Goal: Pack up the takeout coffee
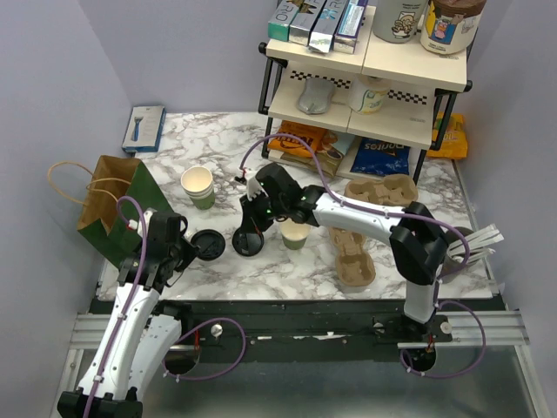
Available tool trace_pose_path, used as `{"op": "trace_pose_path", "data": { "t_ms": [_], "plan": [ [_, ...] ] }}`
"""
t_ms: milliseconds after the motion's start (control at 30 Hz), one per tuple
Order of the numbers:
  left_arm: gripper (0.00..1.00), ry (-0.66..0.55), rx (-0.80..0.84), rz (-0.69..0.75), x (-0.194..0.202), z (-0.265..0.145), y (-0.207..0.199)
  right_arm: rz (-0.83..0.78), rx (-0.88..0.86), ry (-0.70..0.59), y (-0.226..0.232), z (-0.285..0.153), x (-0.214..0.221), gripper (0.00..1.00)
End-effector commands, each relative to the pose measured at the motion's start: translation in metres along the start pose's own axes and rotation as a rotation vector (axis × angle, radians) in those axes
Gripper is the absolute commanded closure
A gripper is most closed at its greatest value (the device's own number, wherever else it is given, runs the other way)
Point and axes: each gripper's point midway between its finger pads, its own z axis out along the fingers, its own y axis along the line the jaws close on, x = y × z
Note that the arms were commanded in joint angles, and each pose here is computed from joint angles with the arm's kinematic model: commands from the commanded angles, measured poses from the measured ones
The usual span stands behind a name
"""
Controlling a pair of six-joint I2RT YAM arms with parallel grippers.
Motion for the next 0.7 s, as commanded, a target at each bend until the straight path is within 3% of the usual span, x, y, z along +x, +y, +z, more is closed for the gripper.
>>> {"op": "trace_pose_path", "data": {
  "t_ms": [0, 200, 667],
  "plan": [
    [1.0, -0.009, -0.033, -0.006, 0.001, 0.005, 0.007, -0.036, 0.176, 0.104, -0.035, 0.013, 0.02, 0.81],
    [1.0, -0.049, -0.088, -0.035, -0.004, 0.006, 0.018, 0.009, 0.242, 0.104, -0.026, 0.028, 0.016, 0.67],
    [1.0, -0.145, -0.136, -0.056, -0.021, 0.002, 0.027, 0.155, 0.525, 0.088, -0.035, 0.049, 0.014, 0.62]
  ]
}}
